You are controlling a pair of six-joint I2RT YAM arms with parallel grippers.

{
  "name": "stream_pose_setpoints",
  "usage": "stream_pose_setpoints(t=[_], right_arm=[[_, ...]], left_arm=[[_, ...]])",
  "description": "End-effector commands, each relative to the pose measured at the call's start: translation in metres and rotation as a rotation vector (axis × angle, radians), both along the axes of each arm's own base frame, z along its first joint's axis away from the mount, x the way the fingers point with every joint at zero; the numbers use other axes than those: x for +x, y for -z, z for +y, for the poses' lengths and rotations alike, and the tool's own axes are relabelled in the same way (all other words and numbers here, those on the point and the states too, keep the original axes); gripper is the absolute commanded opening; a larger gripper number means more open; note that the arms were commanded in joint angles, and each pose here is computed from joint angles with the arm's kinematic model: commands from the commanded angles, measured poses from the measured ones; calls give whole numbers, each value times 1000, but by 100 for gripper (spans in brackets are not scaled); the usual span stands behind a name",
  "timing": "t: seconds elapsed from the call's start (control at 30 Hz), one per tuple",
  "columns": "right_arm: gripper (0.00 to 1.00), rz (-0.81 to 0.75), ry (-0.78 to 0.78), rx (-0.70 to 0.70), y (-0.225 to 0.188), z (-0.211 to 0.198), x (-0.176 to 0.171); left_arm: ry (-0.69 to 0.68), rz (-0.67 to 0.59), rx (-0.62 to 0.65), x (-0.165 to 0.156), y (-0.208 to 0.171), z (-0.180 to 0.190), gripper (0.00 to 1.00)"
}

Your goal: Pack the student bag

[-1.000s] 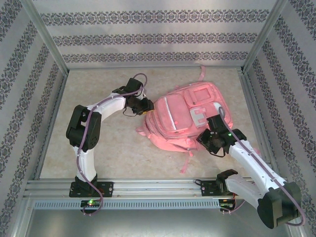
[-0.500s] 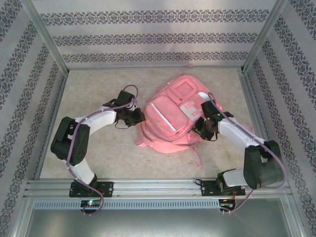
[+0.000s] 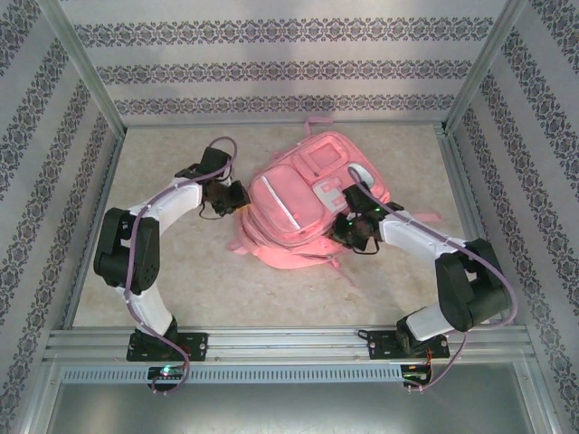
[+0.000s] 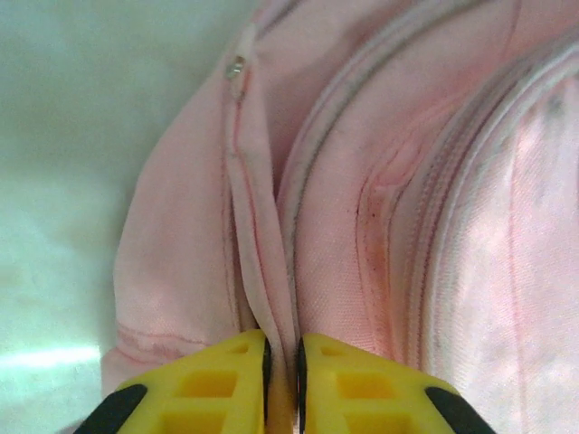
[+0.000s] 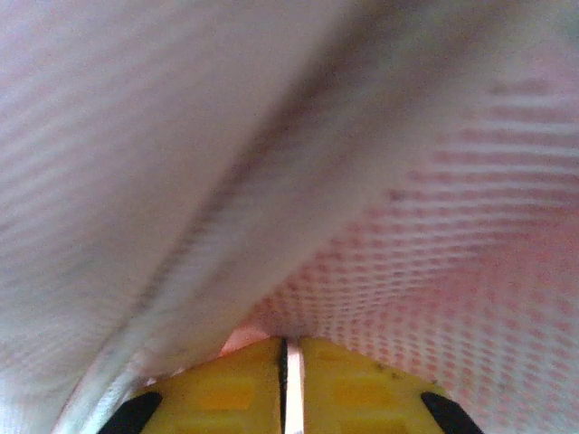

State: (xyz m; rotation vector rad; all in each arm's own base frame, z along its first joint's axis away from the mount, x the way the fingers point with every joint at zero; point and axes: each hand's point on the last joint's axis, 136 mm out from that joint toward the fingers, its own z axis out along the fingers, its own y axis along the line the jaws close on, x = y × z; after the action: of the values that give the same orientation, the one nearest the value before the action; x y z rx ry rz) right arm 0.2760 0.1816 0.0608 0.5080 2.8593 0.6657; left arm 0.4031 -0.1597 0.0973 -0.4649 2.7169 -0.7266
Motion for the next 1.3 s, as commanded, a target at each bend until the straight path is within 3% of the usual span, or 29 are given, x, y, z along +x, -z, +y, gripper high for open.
stream_pose_setpoints(t=[0.0, 0.13, 0.27, 0.37, 0.6, 0.8, 0.93, 1.13, 1.27], right_arm=[[13, 17, -247, 156, -12, 64, -26], [17, -36, -403, 239, -42, 108, -31], [22, -86, -409, 232, -70, 98, -20], [32, -111, -424, 218, -89, 85, -14], [34, -157, -323, 185, -109, 60, 26], [32, -113, -317, 118, -96, 75, 61], [32, -111, -335, 55, -90, 86, 79], [35, -96, -364, -208, -74, 72, 93], [36, -62, -388, -245, -63, 74, 92]], left_arm=[[33, -66, 66, 25, -17, 15, 25], [43, -76, 116, 47, -22, 32, 36], [32, -131, 158, 44, -51, 42, 53], [17, -146, 158, 27, -63, 47, 57], [9, -97, 25, -30, -58, 28, 55], [19, -60, -20, -72, -43, 11, 53], [20, -38, -21, -80, -32, 10, 49], [33, -34, 1, -78, -29, 11, 49], [37, -21, 10, -77, -21, 12, 48]])
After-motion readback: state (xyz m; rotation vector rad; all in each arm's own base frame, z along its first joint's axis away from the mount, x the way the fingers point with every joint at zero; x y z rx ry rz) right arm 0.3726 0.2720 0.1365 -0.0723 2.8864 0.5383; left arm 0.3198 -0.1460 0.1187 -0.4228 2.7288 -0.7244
